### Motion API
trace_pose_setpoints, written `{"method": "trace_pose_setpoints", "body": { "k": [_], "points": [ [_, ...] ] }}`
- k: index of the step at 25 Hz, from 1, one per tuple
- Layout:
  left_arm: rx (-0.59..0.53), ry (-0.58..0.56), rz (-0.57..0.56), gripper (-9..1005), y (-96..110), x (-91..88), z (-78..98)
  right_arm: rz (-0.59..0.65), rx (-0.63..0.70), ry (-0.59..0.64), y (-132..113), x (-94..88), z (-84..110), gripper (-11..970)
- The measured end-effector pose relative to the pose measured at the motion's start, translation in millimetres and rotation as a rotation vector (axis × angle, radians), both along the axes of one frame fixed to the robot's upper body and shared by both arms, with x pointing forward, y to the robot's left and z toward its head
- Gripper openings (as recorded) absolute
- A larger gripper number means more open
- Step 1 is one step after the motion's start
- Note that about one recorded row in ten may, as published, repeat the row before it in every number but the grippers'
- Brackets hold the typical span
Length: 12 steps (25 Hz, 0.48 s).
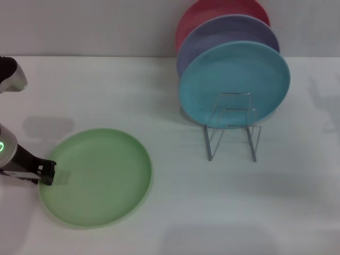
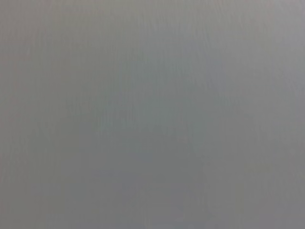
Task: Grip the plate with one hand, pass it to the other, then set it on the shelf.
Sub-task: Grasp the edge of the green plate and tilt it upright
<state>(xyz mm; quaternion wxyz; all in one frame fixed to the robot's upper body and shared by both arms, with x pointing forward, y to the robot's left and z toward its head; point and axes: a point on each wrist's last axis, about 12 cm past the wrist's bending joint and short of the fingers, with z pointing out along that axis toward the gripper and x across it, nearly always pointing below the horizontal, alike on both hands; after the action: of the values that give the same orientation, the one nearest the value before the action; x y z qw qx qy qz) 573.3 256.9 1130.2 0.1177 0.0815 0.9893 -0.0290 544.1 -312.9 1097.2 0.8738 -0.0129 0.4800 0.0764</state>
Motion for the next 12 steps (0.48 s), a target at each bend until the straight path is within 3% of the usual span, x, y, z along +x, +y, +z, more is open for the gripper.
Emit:
{"method": "trace_pose_setpoints", "body": {
  "k": [12],
  "points": [
    [0.004, -0.002, -0.062, 68, -2.7, 1.3, 0.3, -0.001, -0.004, -0.001, -0.9, 0.3, 0.5, 716]
  ]
}}
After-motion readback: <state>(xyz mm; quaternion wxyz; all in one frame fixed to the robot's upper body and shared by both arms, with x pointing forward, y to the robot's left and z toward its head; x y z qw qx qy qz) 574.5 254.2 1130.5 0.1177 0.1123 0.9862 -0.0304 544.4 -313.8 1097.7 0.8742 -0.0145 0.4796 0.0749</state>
